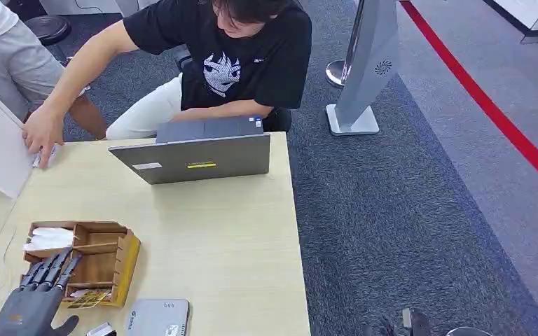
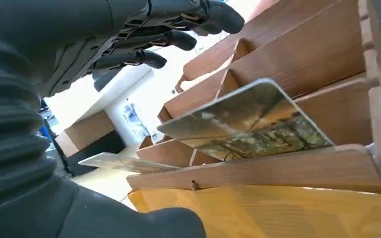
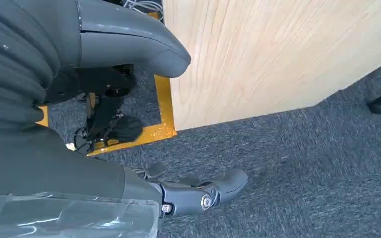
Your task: Pass the card to the sensor for recognition and then transmit it.
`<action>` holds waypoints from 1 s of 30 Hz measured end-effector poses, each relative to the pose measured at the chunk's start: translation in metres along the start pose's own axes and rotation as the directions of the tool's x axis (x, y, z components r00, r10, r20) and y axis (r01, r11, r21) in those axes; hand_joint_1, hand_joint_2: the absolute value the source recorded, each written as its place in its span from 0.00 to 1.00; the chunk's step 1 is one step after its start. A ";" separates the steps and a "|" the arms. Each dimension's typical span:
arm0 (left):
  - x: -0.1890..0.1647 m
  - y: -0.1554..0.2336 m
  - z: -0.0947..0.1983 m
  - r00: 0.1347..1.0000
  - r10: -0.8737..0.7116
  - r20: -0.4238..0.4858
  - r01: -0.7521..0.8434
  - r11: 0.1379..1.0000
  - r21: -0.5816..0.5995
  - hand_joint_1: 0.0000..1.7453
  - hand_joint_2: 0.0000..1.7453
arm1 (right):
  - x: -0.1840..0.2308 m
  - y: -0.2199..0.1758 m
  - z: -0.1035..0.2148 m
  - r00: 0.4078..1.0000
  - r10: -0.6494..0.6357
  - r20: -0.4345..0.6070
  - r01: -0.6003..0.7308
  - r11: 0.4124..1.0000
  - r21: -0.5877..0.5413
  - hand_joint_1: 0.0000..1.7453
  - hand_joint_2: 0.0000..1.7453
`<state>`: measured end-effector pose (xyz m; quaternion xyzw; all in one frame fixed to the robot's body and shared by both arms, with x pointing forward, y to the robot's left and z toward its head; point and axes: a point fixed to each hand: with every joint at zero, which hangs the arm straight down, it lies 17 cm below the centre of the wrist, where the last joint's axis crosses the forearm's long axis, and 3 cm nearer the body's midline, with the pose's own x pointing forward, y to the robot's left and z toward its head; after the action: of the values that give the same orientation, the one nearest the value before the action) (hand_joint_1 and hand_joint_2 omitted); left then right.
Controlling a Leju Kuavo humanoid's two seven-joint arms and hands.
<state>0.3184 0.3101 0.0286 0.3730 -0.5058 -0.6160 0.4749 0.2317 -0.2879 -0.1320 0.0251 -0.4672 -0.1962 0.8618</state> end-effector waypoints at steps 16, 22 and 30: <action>0.015 0.004 -0.006 1.000 0.012 0.026 -0.013 1.000 0.019 0.00 1.00 | 0.000 0.004 -0.001 1.000 0.005 -0.001 -0.005 1.000 0.009 0.00 1.00; 0.017 0.012 -0.005 0.999 0.018 0.035 -0.019 0.999 0.043 1.00 1.00 | 0.000 0.004 -0.001 1.000 0.005 -0.001 -0.005 1.000 0.008 0.00 1.00; 0.017 0.017 -0.004 0.999 0.020 0.043 -0.022 0.998 0.054 1.00 1.00 | 0.000 0.003 -0.001 1.000 0.007 -0.001 -0.007 1.000 0.006 0.00 1.00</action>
<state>0.3215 0.2921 0.0442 0.3672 -0.5363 -0.6048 0.4601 0.2333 -0.2850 -0.1319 0.0263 -0.4673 -0.1916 0.8627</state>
